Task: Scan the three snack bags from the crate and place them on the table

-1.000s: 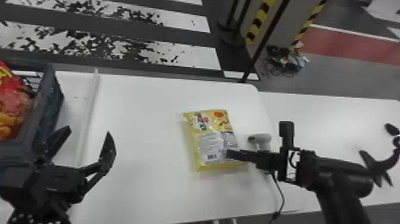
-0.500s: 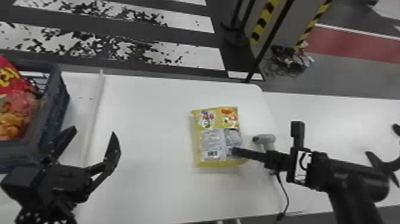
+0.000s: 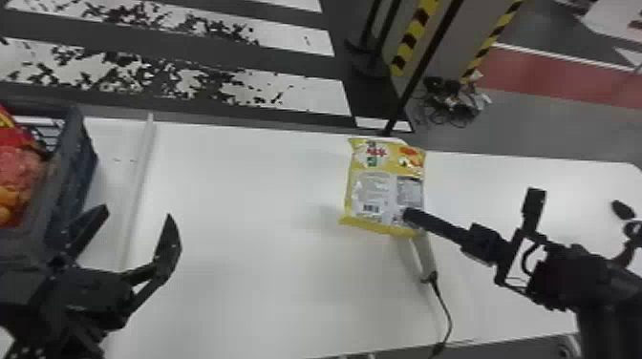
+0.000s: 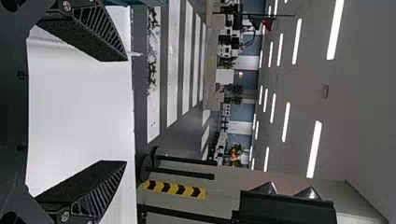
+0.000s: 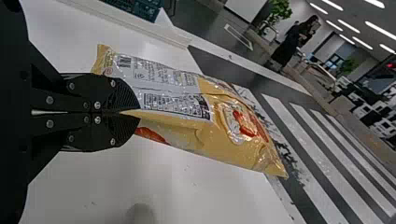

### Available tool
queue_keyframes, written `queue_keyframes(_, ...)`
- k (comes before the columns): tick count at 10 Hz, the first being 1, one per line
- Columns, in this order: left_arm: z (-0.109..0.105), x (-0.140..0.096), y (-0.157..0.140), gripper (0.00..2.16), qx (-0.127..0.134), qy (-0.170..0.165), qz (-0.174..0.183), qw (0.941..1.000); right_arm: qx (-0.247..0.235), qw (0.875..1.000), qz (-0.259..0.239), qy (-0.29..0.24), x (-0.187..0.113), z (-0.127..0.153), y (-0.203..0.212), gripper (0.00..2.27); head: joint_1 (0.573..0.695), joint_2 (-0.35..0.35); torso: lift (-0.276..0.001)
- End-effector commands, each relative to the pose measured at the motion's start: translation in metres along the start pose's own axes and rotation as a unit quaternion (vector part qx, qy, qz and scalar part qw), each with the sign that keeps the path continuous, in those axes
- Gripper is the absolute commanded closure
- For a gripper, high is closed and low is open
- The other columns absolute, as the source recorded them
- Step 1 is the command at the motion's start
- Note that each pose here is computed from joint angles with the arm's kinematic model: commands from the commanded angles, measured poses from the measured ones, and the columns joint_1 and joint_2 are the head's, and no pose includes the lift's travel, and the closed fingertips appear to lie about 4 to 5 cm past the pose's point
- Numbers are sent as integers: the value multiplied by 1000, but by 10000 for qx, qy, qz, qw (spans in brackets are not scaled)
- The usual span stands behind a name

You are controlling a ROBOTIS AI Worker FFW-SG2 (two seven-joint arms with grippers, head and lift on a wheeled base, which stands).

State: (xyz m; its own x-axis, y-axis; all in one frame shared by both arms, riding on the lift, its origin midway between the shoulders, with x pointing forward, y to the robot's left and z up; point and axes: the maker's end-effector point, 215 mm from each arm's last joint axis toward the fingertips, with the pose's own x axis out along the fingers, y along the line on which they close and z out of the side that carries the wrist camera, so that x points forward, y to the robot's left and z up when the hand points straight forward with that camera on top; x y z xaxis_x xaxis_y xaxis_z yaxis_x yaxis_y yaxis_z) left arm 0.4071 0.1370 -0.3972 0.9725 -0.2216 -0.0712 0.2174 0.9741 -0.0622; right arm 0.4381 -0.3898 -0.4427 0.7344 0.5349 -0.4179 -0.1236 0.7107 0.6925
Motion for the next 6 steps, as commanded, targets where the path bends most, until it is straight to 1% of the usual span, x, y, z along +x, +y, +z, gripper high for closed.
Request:
queue_keyframes(1,-1,0,0,93,-13,8,9,10000,118,9986,-114,-505,-22,38,-8,2256,695,-324,-62)
queue_keyframes(2,-1,0,0,93,-13,8,9,10000,136,9963,-366,-765,-33,57,-22,2256,695,-339,-62)
queue_keyframes(3,-2,-1,0,93,-15,16,9,10000,166,9913,-676,-1116,-47,76,-41,2256,695,-350,-62)
queue_keyframes(4,-2,-1,0,93,-16,23,9,10000,70,9824,-1135,-1484,-61,95,-67,2256,695,-350,-62)
queue_keyframes(6,-1,-1,1,93,-8,9,23,10000,288,9614,-1866,-2001,-85,110,-118,2256,695,-350,-62)
